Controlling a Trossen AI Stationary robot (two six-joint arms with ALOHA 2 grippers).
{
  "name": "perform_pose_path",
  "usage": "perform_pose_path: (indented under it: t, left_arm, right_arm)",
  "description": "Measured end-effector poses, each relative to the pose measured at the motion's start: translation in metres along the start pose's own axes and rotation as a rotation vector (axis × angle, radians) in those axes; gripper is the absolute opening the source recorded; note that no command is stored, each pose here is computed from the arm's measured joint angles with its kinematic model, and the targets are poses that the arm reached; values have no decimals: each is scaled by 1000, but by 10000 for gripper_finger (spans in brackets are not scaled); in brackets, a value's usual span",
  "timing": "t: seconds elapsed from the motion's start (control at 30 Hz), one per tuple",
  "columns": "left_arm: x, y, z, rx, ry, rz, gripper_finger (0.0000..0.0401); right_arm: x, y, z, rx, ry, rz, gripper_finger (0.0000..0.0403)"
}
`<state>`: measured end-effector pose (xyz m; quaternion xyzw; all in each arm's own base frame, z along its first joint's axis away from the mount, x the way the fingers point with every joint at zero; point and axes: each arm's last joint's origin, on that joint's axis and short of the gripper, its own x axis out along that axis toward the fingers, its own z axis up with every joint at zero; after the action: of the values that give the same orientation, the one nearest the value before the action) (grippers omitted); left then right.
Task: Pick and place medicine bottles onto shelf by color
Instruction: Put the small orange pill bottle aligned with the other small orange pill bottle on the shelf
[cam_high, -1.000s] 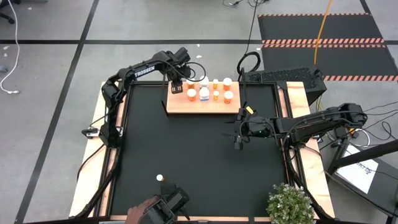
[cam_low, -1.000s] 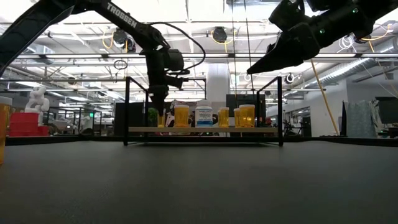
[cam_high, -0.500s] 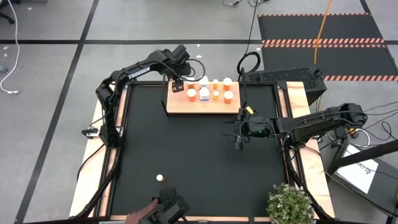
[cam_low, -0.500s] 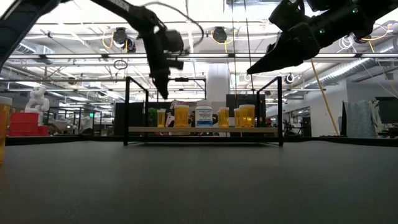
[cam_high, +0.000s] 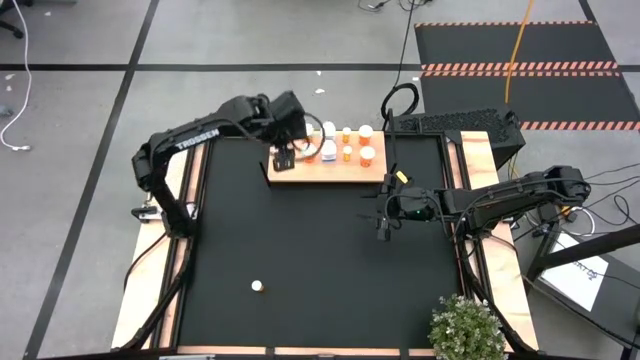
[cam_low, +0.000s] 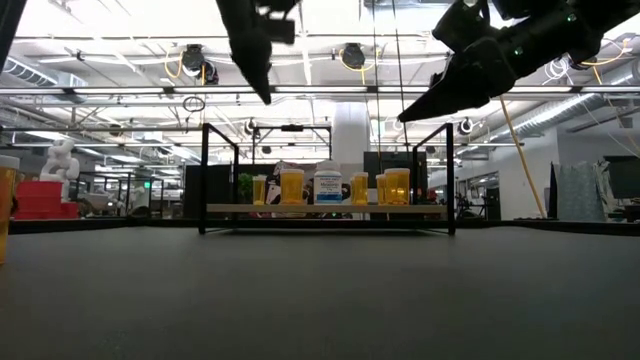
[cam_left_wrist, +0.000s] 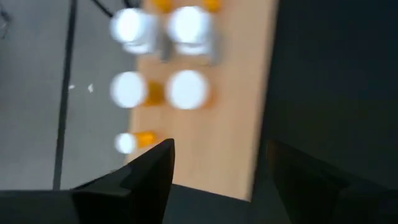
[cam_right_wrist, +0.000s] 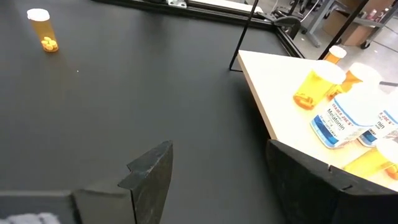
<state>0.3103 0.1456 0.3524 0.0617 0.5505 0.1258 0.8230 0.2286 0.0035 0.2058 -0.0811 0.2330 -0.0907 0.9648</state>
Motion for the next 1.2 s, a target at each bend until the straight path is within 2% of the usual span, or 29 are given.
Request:
perform_pose_path:
  t: [0.17,0.4,0.57,0.77,0.97,1.2]
  left_arm:
    - [-20,-47,3,72,17,-66,255]
    - [-34,-107,-1,111,109,-143,255]
    - [-47,-151,-6,137,134,-112,255]
    - [-65,-204,-16,188,101,-102,255]
    - [-87,-251,-33,230,29,-56,255]
    - [-111,-297,-61,260,-91,5,255]
  right_arm:
    - [0,0,-1,4,6,1,251]
    - [0,0,-4,21,37,4,251]
    - [-1,3,-5,45,48,12,251]
    - [-3,10,-4,61,44,42,251]
    - [-5,17,-2,103,25,68,251]
    - [-9,30,9,162,-77,126,251]
